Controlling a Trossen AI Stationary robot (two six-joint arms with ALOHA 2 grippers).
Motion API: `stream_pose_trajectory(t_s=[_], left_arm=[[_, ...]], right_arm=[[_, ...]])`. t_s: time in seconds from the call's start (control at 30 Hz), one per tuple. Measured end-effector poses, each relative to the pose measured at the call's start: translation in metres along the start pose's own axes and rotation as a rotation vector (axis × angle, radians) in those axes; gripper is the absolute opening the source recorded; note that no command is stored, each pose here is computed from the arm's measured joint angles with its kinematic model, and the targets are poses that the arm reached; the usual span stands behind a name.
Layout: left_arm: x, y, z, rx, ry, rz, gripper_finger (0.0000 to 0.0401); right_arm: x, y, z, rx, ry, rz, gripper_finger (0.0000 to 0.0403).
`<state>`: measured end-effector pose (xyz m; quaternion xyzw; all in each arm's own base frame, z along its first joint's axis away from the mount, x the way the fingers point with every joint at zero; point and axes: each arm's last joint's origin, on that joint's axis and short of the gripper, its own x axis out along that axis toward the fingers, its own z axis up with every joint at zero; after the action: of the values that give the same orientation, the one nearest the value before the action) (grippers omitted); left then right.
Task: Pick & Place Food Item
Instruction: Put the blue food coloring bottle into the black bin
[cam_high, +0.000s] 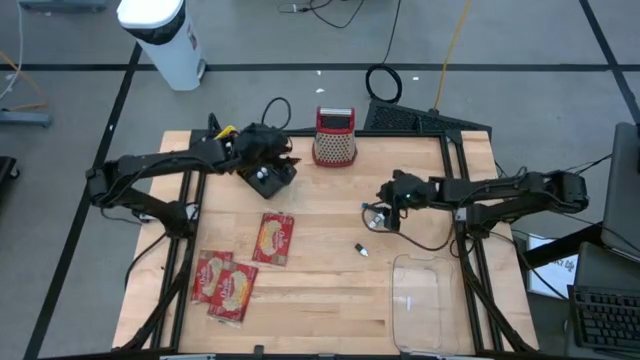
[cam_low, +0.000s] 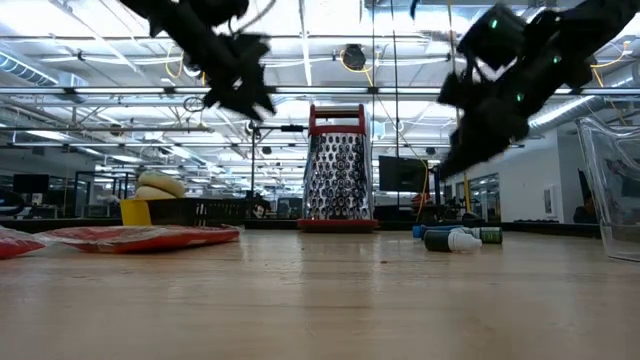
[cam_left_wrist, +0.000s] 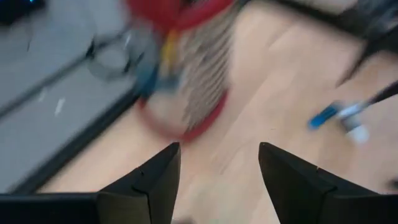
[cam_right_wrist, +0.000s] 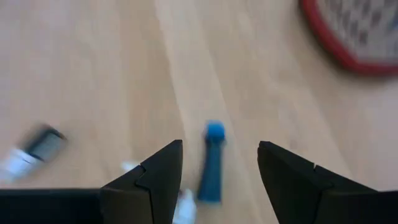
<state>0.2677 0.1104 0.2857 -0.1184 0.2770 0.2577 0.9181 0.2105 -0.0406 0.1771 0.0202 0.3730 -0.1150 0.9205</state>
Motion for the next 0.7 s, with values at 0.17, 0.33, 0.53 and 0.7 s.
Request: stream_pose_trajectory(t_s=[0.17, 0.33, 0.53, 0.7], left_arm=[[-0.006, -0.028, 0.017, 0.088, -0.215, -0.112, 0.0218], [-0.007, -0.042, 0.018, 0.146, -0.272, -0.154, 0.0218], [-0.008, -0.046, 0.018, 0.149, -0.273, -0.166, 0.0218], [-0.008, -0.046, 0.018, 0.139, -0.270, -0.167, 0.0219]], right_arm=[[0.024, 0.000, -0.013, -0.011, 0.128, -0.014, 0.0196], [0.042, 0.001, -0.024, -0.035, 0.214, -0.013, 0.0196], [0.049, -0.002, -0.027, -0.023, 0.234, -0.017, 0.0196], [0.050, -0.005, -0.026, -0.014, 0.229, -0.020, 0.0167]])
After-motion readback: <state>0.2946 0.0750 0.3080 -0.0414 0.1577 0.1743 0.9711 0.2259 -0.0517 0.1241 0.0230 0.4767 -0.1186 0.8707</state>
